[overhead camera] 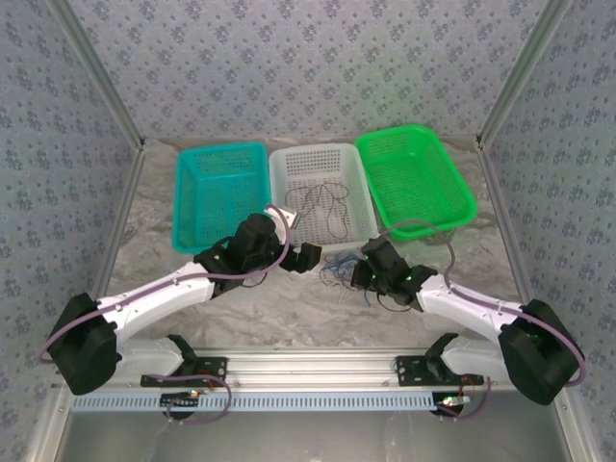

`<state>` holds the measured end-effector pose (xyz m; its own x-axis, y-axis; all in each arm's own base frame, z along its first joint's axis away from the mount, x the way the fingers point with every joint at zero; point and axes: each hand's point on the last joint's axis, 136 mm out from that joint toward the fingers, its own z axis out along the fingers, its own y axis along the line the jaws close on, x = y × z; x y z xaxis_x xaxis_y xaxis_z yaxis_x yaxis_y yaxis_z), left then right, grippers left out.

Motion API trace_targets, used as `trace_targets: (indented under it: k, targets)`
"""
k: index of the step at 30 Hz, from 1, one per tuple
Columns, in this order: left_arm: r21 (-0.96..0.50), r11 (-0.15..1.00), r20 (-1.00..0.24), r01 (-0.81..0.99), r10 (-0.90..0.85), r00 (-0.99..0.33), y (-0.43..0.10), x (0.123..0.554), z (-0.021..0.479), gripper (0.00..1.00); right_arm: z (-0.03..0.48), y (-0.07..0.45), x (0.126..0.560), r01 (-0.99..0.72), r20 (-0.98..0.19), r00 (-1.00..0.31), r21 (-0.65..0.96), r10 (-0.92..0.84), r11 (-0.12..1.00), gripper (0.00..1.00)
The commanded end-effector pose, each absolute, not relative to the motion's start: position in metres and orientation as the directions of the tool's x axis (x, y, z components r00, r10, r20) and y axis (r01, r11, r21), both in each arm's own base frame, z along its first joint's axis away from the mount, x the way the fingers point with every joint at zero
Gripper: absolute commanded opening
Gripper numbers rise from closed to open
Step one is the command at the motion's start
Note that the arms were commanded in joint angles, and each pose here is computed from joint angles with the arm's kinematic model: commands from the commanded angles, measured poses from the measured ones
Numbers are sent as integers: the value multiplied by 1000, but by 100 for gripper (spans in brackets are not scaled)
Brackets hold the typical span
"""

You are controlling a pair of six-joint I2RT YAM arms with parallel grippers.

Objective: Untangle the cables

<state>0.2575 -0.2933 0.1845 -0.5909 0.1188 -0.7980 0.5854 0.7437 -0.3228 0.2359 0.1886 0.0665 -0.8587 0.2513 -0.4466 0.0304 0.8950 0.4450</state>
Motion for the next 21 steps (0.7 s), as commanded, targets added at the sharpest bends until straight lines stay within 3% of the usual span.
trace_targets:
  k: [1,7,14,21]
  targets:
    - [-331,744,-809,580,92,-580,-294,258,192,99,86,181,235,5,-508,-830,404,229,915,4]
    - [-302,718,-813,627,150,-563,-302,249,188,99,115,179,221,-89,-557,-811,424,182,901,4]
    - [-326,594,-828,735,196,-526,-324,230,193,99,149,196,205,-278,-606,-791,480,86,832,4]
    - [-352,512,-829,784,219,-515,-339,217,195,96,165,193,199,-330,-644,-761,487,77,809,5]
